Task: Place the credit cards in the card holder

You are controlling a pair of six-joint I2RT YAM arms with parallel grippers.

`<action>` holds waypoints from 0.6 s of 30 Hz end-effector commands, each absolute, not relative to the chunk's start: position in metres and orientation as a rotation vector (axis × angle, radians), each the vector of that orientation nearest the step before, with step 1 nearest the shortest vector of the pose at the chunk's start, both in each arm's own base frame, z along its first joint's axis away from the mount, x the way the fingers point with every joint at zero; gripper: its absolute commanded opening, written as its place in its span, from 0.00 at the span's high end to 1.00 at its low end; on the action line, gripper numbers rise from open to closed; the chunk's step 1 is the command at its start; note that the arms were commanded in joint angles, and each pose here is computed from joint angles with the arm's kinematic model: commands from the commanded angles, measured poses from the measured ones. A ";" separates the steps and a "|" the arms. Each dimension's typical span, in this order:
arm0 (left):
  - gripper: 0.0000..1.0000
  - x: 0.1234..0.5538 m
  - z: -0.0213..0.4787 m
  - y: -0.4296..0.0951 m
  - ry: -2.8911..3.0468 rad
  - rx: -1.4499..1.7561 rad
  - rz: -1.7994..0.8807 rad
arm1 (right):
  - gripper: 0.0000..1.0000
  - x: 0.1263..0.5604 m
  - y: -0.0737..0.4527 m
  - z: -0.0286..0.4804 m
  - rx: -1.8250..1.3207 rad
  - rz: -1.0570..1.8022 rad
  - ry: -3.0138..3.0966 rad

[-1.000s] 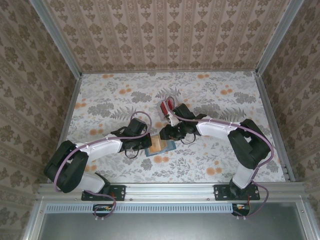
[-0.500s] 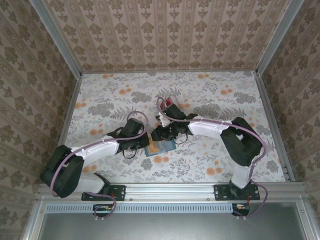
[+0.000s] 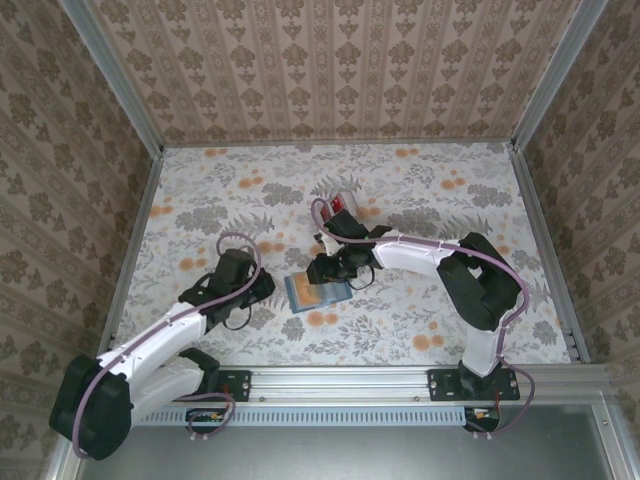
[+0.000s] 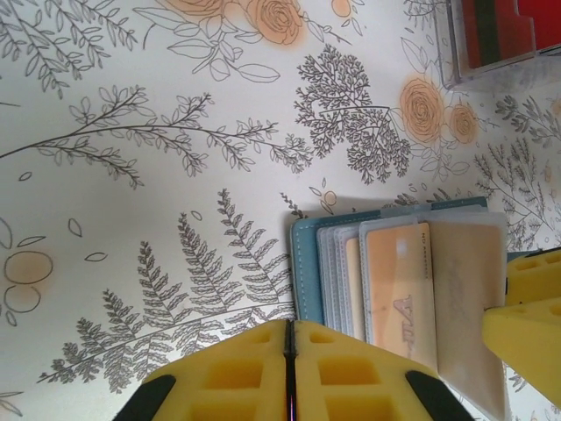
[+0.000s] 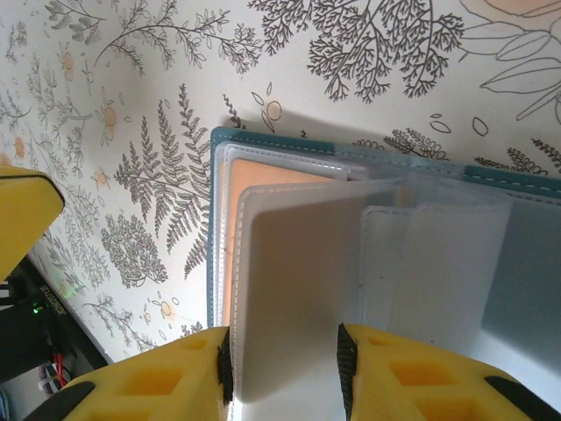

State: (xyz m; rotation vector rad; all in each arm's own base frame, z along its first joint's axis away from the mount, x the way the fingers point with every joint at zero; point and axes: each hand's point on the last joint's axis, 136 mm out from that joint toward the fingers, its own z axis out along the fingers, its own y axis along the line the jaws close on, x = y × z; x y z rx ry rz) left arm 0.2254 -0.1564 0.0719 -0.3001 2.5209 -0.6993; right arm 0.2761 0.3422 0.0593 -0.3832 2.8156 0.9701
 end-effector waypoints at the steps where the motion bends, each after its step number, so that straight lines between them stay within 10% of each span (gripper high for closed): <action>1: 0.92 0.221 0.064 -0.152 2.544 -0.341 -0.689 | 0.62 0.271 0.350 0.061 -0.410 1.012 2.810; 18: 0.91 0.223 0.071 -0.157 2.537 -0.325 -0.718 | 0.55 0.260 0.371 0.080 -0.544 0.978 2.780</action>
